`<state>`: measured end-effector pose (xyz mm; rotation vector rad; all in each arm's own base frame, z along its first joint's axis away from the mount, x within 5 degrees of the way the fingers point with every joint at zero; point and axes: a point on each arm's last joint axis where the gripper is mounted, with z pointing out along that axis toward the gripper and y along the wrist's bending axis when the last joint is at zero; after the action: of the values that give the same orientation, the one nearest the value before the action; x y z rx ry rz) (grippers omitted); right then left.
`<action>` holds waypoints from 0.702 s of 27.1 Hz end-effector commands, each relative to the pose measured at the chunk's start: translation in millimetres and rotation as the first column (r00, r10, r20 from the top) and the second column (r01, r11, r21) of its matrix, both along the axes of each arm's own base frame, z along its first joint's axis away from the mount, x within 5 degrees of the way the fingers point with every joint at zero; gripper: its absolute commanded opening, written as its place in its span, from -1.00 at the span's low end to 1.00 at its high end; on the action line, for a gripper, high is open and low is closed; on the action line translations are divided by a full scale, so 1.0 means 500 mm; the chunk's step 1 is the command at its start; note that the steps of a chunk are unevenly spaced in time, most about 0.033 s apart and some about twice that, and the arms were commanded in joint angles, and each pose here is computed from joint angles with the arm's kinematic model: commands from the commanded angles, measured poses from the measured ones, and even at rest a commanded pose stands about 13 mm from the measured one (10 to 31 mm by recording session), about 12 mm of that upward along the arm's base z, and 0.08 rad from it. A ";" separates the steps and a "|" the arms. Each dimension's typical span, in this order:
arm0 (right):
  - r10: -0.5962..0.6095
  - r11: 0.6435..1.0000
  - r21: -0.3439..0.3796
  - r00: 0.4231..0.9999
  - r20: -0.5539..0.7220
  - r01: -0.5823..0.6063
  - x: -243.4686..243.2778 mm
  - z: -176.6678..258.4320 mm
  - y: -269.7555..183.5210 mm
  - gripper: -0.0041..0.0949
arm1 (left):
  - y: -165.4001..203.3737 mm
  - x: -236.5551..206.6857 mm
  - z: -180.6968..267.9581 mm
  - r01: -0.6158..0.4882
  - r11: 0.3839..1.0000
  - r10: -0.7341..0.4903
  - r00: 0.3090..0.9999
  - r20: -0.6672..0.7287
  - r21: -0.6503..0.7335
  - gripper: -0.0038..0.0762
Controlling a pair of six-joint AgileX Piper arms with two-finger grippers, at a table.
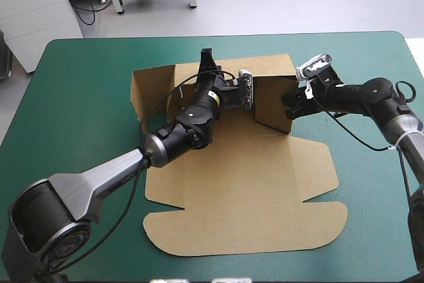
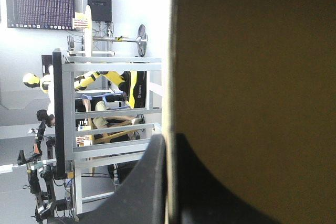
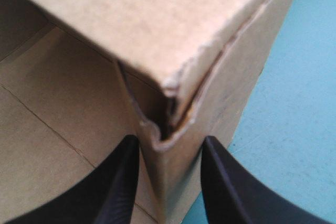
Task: Fold the box
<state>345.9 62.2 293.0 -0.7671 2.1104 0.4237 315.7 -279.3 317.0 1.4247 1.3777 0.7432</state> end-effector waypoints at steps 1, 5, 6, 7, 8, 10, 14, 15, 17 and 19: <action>-0.024 0.998 0.055 0.997 0.069 0.020 -0.005 0.046 0.005 -0.43 | 0.004 -0.018 0.060 0.026 0.999 -0.023 0.997 0.074 -0.045 -0.98; -0.017 0.998 0.053 0.998 0.068 0.013 -0.006 0.046 0.006 -0.69 | 0.004 -0.017 0.061 0.029 0.999 -0.026 0.996 0.082 -0.037 -0.98; -0.014 0.999 0.052 0.998 0.068 0.011 -0.006 0.046 0.006 -0.79 | 0.004 -0.017 0.062 0.030 0.999 -0.027 0.996 0.085 -0.035 -0.98; -0.014 0.999 0.052 0.998 0.068 0.011 -0.006 0.046 0.006 -0.86 | 0.004 -0.017 0.062 0.030 0.999 -0.027 0.996 0.087 -0.033 -0.98; -0.014 0.999 0.052 0.998 0.068 0.011 -0.006 0.046 0.006 -0.94 | 0.004 -0.017 0.062 0.032 0.999 -0.029 0.996 0.087 -0.034 -0.98; -0.013 0.999 0.051 0.998 0.069 0.009 -0.006 0.046 0.006 -0.96 | 0.000 -0.022 0.063 0.040 0.999 -0.037 0.995 0.088 -0.035 -0.94; -0.016 0.999 0.051 0.997 0.070 0.012 -0.006 0.046 0.006 -0.96 | -0.016 -0.037 0.063 0.065 0.997 -0.062 0.995 0.083 -0.040 -0.36; -0.018 0.999 0.051 0.997 0.072 0.015 -0.005 0.046 0.005 -0.96 | -0.017 -0.038 0.063 0.067 0.997 -0.064 0.994 0.083 -0.040 -0.17; -0.023 0.999 0.050 0.997 0.075 0.019 -0.004 0.046 0.005 -0.96 | -0.020 -0.048 0.068 0.062 0.997 -0.058 0.994 0.088 -0.039 0.14; -0.044 0.998 0.055 0.996 0.077 0.040 -0.002 0.047 0.003 -0.96 | -0.020 -0.062 0.080 0.048 0.997 -0.043 0.995 0.091 -0.056 0.30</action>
<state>347.9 61.3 291.9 -0.7373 2.1076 0.4084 299.3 -296.7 317.7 1.4585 1.3227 0.7200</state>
